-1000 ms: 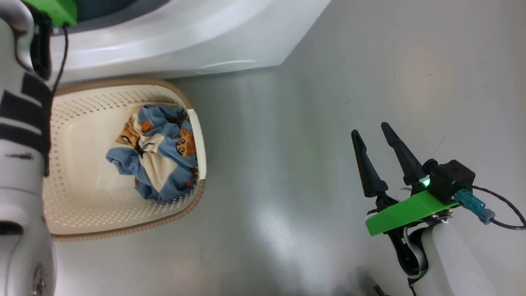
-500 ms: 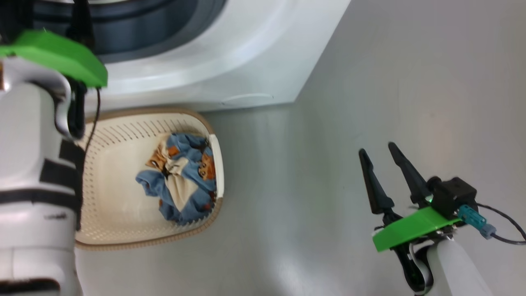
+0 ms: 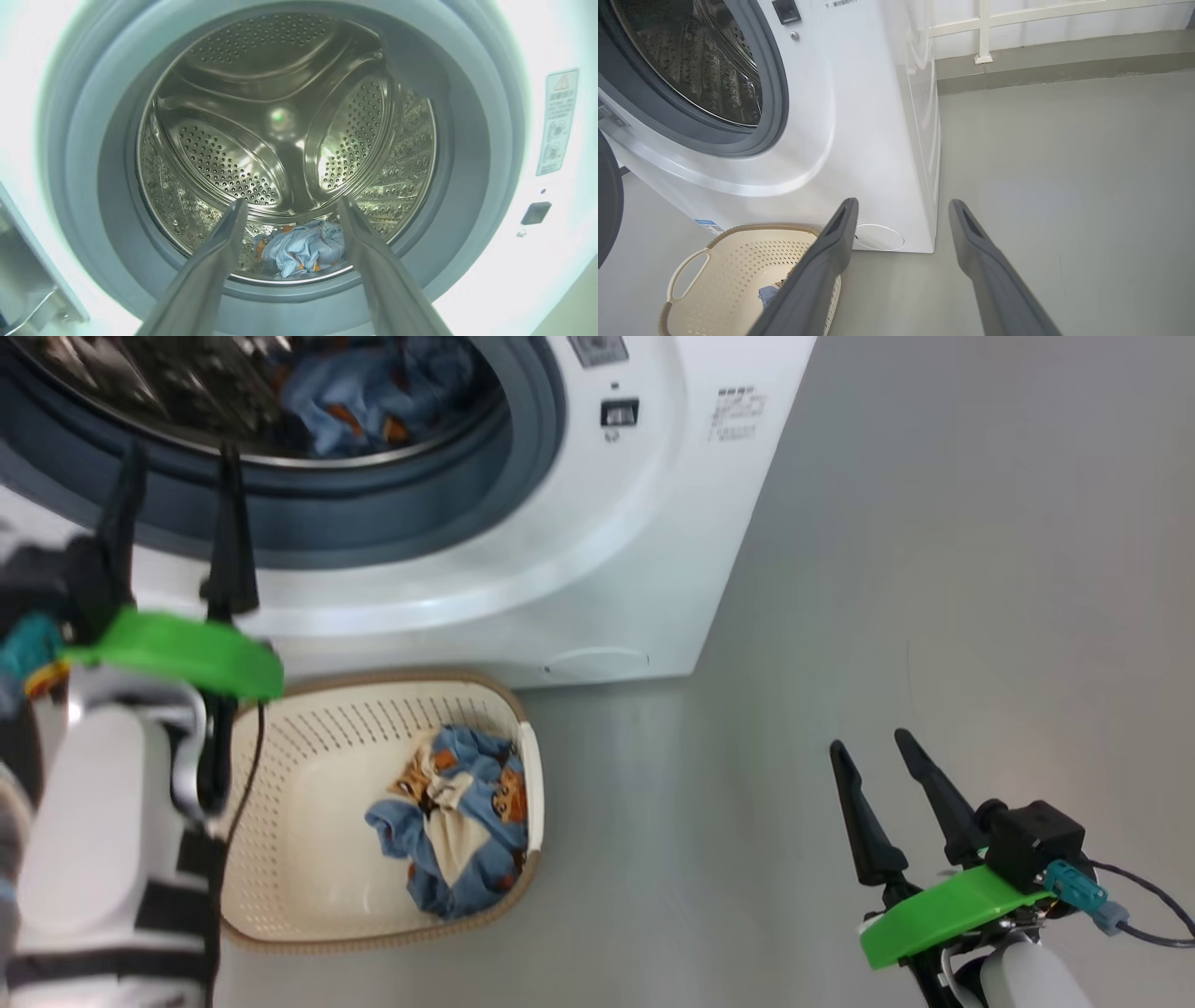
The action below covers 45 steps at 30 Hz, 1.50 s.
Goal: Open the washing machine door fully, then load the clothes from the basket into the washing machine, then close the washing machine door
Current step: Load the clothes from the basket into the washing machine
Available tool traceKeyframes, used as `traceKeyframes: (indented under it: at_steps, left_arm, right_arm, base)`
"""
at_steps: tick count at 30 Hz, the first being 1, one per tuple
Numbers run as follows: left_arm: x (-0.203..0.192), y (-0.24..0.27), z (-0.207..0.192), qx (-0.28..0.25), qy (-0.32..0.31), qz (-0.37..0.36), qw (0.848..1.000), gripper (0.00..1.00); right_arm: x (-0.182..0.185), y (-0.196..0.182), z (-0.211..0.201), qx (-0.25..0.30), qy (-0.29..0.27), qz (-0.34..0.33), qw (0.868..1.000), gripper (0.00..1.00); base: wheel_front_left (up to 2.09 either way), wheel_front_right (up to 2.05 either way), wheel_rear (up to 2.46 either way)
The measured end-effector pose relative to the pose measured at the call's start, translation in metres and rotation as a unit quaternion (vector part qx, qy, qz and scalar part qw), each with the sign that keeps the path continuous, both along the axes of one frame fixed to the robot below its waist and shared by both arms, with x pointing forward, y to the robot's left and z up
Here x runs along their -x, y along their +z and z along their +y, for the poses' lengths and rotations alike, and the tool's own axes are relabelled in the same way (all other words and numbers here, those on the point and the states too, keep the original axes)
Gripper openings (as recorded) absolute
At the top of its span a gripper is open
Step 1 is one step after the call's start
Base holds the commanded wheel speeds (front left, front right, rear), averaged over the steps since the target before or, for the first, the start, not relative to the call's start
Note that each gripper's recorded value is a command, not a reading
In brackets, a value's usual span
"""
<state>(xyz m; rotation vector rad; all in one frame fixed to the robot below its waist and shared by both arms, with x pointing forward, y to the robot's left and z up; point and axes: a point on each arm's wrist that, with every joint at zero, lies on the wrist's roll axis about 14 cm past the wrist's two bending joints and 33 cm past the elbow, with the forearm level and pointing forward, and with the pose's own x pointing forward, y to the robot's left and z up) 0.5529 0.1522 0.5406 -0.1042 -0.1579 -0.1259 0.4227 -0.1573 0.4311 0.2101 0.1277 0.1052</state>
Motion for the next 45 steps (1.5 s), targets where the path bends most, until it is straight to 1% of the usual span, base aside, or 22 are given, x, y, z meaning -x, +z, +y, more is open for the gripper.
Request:
traceKeyframes:
  at_steps: [4, 11, 21, 27, 32, 45]
  left_arm:
    - [0.028, 0.001, 0.01, -0.002, 0.016, -0.002, 1.0, 1.0]
    - [0.08, -0.019, 0.028, -0.005, 0.05, 0.021, 0.999, 1.0]
    - [0.139, -0.022, 0.051, 0.0, 0.1, 0.025, 0.995, 1.0]
    - [0.175, -0.041, 0.058, 0.0, 0.12, 0.055, 0.991, 1.0]
    - [0.195, -0.046, 0.055, -0.001, 0.12, 0.065, 0.991, 1.0]
    - [0.226, -0.049, 0.061, -0.006, 0.134, 0.071, 0.988, 1.0]
  right_arm:
    - [0.007, 0.012, 0.002, -0.001, 0.003, -0.014, 1.0, 1.0]
    - [0.016, 0.03, 0.002, 0.0, 0.003, -0.036, 0.999, 1.0]
    - [0.041, 0.036, -0.005, 0.002, -0.007, -0.041, 0.999, 1.0]
    - [0.049, 0.043, -0.007, 0.005, -0.009, -0.05, 0.999, 1.0]
    - [0.054, 0.047, -0.009, 0.006, -0.01, -0.057, 0.998, 1.0]
    - [0.067, 0.06, -0.008, 0.011, -0.007, -0.077, 0.997, 1.0]
  base:
    - [0.0, 0.0, 0.0]
    - [0.0, 0.0, 0.0]
    - [0.0, 0.0, 0.0]
    - [0.0, 0.0, 0.0]
    - [0.0, 0.0, 0.0]
    - [0.0, 0.0, 0.0]
